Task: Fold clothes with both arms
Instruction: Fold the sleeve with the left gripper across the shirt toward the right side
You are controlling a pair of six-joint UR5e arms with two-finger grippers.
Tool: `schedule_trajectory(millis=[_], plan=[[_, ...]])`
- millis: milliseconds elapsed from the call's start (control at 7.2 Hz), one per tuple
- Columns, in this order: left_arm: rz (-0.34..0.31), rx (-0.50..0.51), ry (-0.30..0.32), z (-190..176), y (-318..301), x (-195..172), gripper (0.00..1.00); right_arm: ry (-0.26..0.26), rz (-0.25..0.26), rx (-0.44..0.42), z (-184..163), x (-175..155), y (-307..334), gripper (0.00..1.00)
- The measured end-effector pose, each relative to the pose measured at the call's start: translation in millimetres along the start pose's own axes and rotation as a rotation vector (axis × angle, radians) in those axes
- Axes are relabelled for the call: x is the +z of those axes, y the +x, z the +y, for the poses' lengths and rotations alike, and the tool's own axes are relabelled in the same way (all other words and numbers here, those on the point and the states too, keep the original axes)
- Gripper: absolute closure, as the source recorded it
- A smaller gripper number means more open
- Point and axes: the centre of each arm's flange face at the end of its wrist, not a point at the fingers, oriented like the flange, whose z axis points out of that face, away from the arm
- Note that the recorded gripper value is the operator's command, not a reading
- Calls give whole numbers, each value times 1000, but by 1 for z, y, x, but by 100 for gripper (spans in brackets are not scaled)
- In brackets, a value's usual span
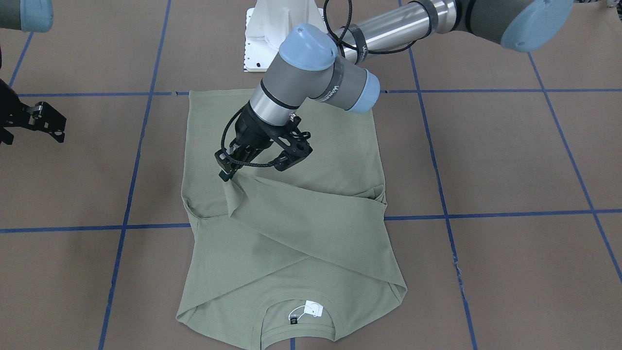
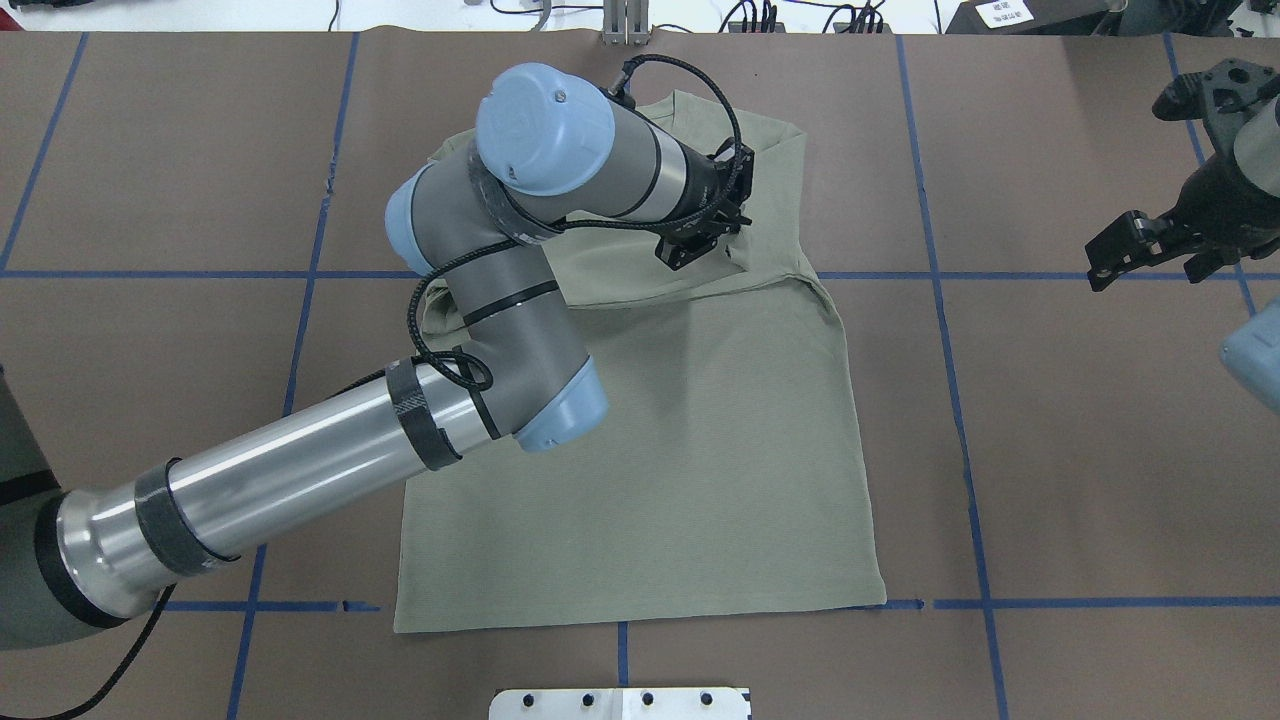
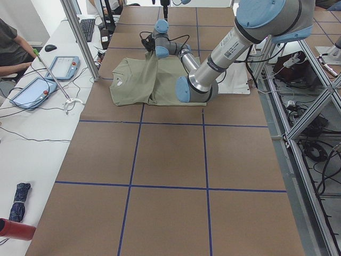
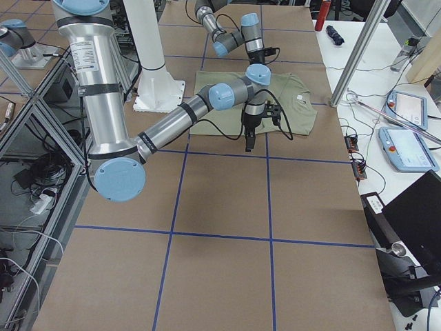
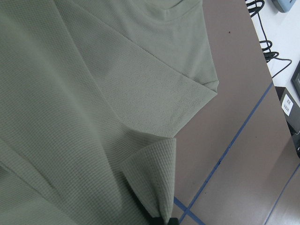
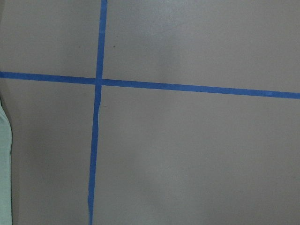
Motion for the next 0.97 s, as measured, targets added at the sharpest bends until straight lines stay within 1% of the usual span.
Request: schedule_trajectory(millis=[139, 278, 417, 556, 695, 834, 973], plan=[[4, 2, 5, 12, -3, 10, 1, -2, 2, 3, -1, 1, 1, 0], [13, 6, -5, 29, 0, 20, 0, -3, 2, 4, -2, 2, 0, 0], [49, 17, -32, 56, 8, 28, 0, -2, 2, 3, -2, 2, 0, 0], [98, 30, -56, 75, 8, 31, 0, 0, 1, 1, -2, 1, -1, 0], [126, 51, -71, 75, -6, 32, 0, 2, -1, -3, -3, 0, -3, 0], [136, 92, -75, 62, -28, 27, 0, 6, -5, -6, -3, -3, -5, 0], [142, 137, -75, 46, -48, 13, 0, 13, -13, -11, -3, -6, -8, 0]])
